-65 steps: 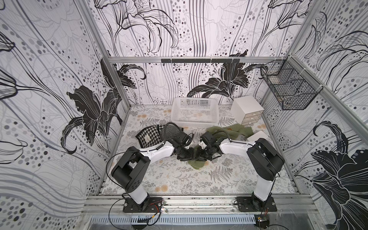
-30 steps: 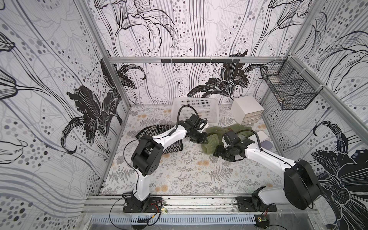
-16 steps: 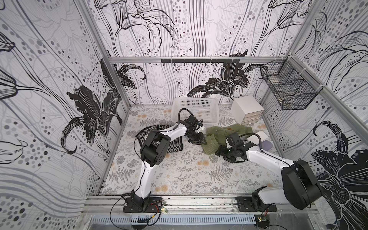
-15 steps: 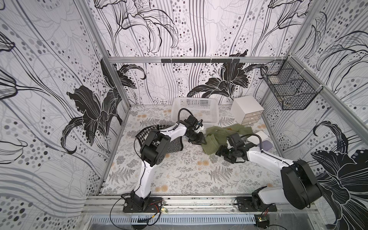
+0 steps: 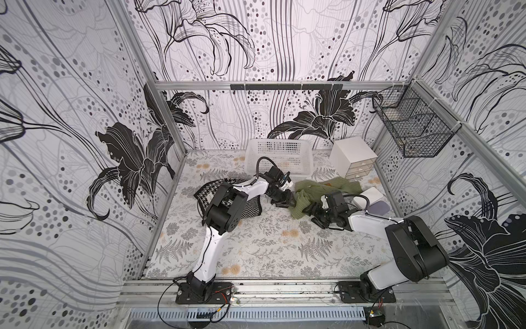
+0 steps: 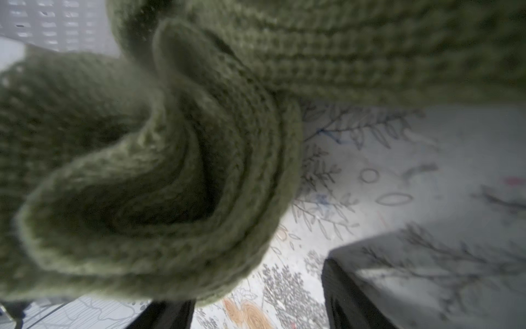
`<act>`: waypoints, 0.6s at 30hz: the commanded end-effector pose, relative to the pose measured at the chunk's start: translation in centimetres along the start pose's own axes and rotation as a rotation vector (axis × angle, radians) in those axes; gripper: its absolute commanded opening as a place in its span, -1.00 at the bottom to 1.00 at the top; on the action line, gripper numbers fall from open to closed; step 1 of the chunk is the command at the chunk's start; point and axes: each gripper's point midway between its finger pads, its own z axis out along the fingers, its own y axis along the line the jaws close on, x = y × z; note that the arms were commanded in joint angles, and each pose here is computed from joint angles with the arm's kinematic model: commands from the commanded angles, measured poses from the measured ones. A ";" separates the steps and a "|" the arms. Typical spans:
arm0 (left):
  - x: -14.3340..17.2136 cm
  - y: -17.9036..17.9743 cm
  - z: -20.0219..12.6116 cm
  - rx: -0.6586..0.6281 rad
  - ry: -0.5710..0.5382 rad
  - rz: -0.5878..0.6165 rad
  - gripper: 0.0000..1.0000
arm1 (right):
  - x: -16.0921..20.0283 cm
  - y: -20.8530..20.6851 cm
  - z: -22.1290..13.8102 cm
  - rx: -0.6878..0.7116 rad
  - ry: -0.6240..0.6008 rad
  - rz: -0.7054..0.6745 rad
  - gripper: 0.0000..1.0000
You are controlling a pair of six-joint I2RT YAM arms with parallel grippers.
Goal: Roll up the scarf and place it into the basket
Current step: Roll the scarf at the center of the board, then pick up the scarf at the center of the board.
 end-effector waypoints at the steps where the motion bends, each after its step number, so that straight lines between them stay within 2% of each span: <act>1: -0.3 0.3 0.4 0.010 0.001 -0.002 -0.07 | -1.7 2.0 1.2 -0.081 -0.027 -0.012 0.42; 7: 0.0 0.8 0.9 0.013 0.023 -0.021 -0.06 | -3.2 3.6 3.9 -0.122 -0.008 -0.023 0.42; 11: 0.4 1.0 1.2 0.017 0.034 -0.034 -0.06 | -3.7 3.9 5.6 -0.127 0.015 -0.026 0.31; 13: 0.6 1.1 1.2 0.021 0.036 -0.038 -0.06 | -3.7 3.6 6.2 -0.110 0.030 -0.032 0.12; 16: 0.8 1.2 1.3 0.021 0.041 -0.043 -0.07 | -3.6 3.0 6.9 -0.066 0.056 -0.048 -0.34; 18: 0.8 1.1 1.3 0.021 0.040 -0.042 -0.06 | -3.5 2.8 7.1 -0.051 0.074 -0.060 -0.55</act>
